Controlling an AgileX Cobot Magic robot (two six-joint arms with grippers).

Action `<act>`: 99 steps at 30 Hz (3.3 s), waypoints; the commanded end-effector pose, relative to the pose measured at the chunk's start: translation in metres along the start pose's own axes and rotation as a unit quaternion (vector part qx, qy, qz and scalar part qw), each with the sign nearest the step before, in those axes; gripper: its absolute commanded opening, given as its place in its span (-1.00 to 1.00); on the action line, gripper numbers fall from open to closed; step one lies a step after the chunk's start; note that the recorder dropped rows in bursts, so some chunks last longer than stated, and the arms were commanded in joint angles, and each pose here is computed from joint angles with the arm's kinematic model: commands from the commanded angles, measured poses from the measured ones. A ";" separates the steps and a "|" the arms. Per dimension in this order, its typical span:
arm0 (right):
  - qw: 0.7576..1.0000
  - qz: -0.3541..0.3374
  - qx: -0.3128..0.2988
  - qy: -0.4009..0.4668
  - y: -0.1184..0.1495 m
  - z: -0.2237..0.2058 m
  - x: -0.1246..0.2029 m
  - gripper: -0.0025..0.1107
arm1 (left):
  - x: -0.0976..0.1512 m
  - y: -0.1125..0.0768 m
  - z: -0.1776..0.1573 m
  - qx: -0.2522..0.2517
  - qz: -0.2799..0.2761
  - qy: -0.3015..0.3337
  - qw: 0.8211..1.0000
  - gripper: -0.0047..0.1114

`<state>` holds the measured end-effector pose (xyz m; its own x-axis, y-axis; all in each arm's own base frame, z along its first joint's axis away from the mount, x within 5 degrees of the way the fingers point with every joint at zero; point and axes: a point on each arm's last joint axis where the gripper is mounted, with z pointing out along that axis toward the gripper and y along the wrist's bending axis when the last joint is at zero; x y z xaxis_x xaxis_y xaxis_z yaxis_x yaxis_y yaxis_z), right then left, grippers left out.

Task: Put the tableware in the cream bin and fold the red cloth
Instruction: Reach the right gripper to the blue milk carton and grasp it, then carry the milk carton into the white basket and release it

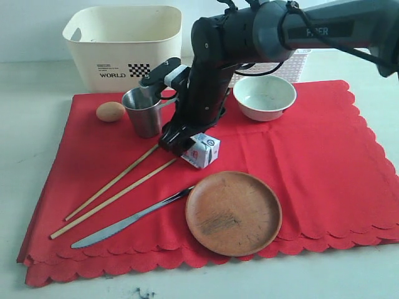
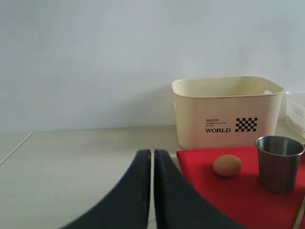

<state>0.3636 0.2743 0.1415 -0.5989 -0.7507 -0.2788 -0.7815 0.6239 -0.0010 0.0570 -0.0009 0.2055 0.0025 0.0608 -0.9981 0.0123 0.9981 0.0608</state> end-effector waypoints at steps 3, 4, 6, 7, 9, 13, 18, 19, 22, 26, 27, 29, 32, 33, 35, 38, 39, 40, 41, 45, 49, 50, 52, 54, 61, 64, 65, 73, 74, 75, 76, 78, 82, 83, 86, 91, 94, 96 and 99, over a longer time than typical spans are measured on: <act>1.000 -0.019 0.003 0.002 0.000 0.010 0.001 -0.06 | 0.000 0.000 -0.001 0.002 -0.004 -0.003 1.000 -0.83; 1.000 -0.020 0.004 0.002 -0.001 0.010 0.001 -0.17 | 0.000 0.000 -0.001 0.002 -0.004 -0.003 1.000 -0.83; 1.000 -0.020 0.004 0.002 -0.001 0.010 0.001 -0.38 | 0.000 0.000 -0.001 0.002 -0.004 -0.003 1.000 -0.83; 1.000 -0.020 0.005 0.002 -0.001 0.010 0.001 -0.50 | 0.000 0.000 -0.001 0.002 -0.004 -0.003 1.000 -0.83; 1.000 -0.020 0.005 0.002 -0.001 0.010 0.001 -0.68 | 0.000 0.000 -0.001 0.002 -0.004 -0.003 1.000 -0.83; 1.000 -0.021 0.005 0.004 -0.001 0.008 0.001 -0.96 | 0.000 0.000 -0.001 0.002 -0.004 -0.003 1.000 -0.83; 1.000 -0.029 0.012 -0.001 -0.001 -0.014 -0.001 -0.96 | 0.000 0.000 -0.001 0.002 -0.004 -0.003 1.000 -0.83; 0.999 -0.029 0.014 -0.007 0.000 -0.021 -0.002 -0.96 | 0.000 0.000 -0.001 0.002 -0.004 -0.003 1.000 -0.83; 0.999 -0.031 0.022 -0.031 0.000 -0.045 -0.005 -0.96 | 0.000 0.000 -0.001 0.002 -0.004 -0.003 1.000 -0.83; 0.996 -0.039 0.056 -0.057 -0.005 -0.077 -0.008 -0.96 | 0.000 0.000 -0.001 0.002 -0.004 -0.003 1.000 -0.83; 0.995 -0.037 0.066 -0.065 -0.007 -0.086 -0.008 -0.96 | 0.000 0.000 -0.001 0.002 -0.004 -0.003 1.000 -0.83; 0.992 -0.030 0.089 -0.079 -0.014 -0.103 -0.007 -0.96 | 0.000 0.000 -0.001 0.002 -0.004 -0.003 1.000 -0.83; 0.987 -0.016 0.124 -0.105 -0.030 -0.125 -0.004 -0.96 | 0.000 0.000 -0.001 0.002 -0.004 -0.003 1.000 -0.83; 0.985 -0.012 0.129 -0.114 -0.034 -0.129 -0.003 -0.96 | 0.000 0.000 -0.001 0.002 -0.004 -0.003 1.000 -0.83; 0.981 0.003 0.141 -0.134 -0.048 -0.138 -0.001 -0.96 | 0.000 0.000 -0.001 0.002 -0.004 -0.003 1.000 -0.83; 0.974 0.024 0.160 -0.159 -0.070 -0.145 0.003 -0.96 | 0.000 0.000 -0.001 0.002 -0.004 -0.003 1.000 -0.83; 0.972 0.032 0.166 -0.164 -0.078 -0.146 0.006 -0.96 | 0.000 0.000 -0.001 0.002 -0.004 -0.003 1.000 -0.83; 0.970 0.038 0.171 -0.170 -0.085 -0.146 0.007 -0.96 | 0.000 0.000 -0.001 0.002 -0.004 -0.003 1.000 -0.83; 0.964 0.058 0.182 -0.186 -0.099 -0.148 0.011 -0.96 | 0.000 0.000 -0.001 0.002 -0.004 -0.003 1.000 -0.83; 0.934 0.116 0.217 -0.258 -0.138 -0.154 0.017 -0.96 | 0.000 0.000 -0.001 0.002 -0.004 -0.003 1.000 -0.83; 0.921 0.139 0.231 -0.281 -0.164 -0.137 0.022 -0.96 | 0.000 0.000 -0.001 0.002 -0.004 -0.003 1.000 -0.83; 0.921 0.141 0.233 -0.280 -0.169 -0.131 0.024 -0.96 | 0.000 0.000 -0.001 0.002 -0.004 -0.003 1.000 -0.83; 0.915 0.154 0.233 -0.291 -0.177 -0.117 0.024 -0.96 | 0.000 0.000 -0.001 0.002 -0.004 -0.003 1.000 -0.83; 0.910 0.154 0.235 -0.305 -0.181 -0.109 0.023 -0.96 | 0.000 0.000 -0.001 0.002 -0.004 -0.003 1.000 -0.83; 0.889 0.168 0.238 -0.352 -0.196 -0.090 0.006 -0.96 | 0.000 0.000 -0.001 0.002 -0.004 -0.003 1.000 -0.83; 0.882 0.174 0.240 -0.367 -0.205 -0.088 -0.005 -0.96 | 0.000 0.000 -0.001 0.002 -0.004 -0.003 1.000 -0.83; 0.882 0.180 0.238 -0.364 -0.208 -0.085 -0.009 -0.96 | 0.000 0.000 -0.001 0.002 -0.004 -0.003 1.000 -0.83; 0.890 0.199 0.228 -0.340 -0.221 -0.063 -0.018 -0.96 | 0.000 0.000 -0.001 0.002 -0.004 -0.003 1.000 -0.83; 0.892 0.200 0.228 -0.336 -0.222 -0.062 -0.019 -0.96 | 0.000 0.000 -0.001 0.002 -0.004 -0.003 1.000 -0.83; 0.892 0.203 0.226 -0.334 -0.222 -0.058 -0.019 -0.96 | 0.000 0.000 -0.001 0.002 -0.004 -0.003 1.000 -0.83; 0.893 0.205 0.225 -0.332 -0.223 -0.057 -0.019 -0.96 | 0.000 0.000 -0.001 0.002 -0.004 -0.003 1.000 -0.83; 0.891 0.211 0.223 -0.333 -0.224 -0.055 -0.020 -0.96 | 0.000 0.000 -0.001 0.002 -0.004 -0.003 1.000 -0.83; 0.891 0.211 0.223 -0.333 -0.227 -0.051 -0.022 -0.96 | 0.000 0.000 -0.001 0.002 -0.004 -0.003 1.000 -0.83; 0.892 0.212 0.223 -0.331 -0.227 -0.048 -0.022 -0.96 | 0.000 0.000 -0.001 0.002 -0.004 -0.003 1.000 -0.83; 0.893 0.215 0.221 -0.329 -0.229 -0.042 -0.023 -0.96 | 0.000 0.000 -0.001 0.002 -0.004 -0.003 1.000 -0.83; 0.887 0.232 0.216 -0.336 -0.230 -0.039 -0.023 -0.82 | 0.000 0.000 -0.001 0.002 -0.004 -0.003 1.000 -0.83; 0.878 0.249 0.210 -0.350 -0.230 -0.041 -0.024 -0.55 | 0.000 0.000 -0.001 0.002 -0.004 -0.003 1.000 -0.83; 0.877 0.250 0.210 -0.353 -0.230 -0.041 -0.024 -0.34 | 0.000 0.000 -0.001 0.002 -0.004 -0.003 1.000 -0.83; 0.877 0.250 0.210 -0.354 -0.230 -0.041 -0.025 -0.05 | 0.000 0.000 -0.001 0.002 -0.004 -0.003 1.000 -0.83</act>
<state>0.5479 0.1416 0.1736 -0.5352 -0.1453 -0.8321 -0.2321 0.9725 -0.0205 0.0570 -0.0009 0.2055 0.0025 0.0608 -0.9981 0.0123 0.9981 0.0608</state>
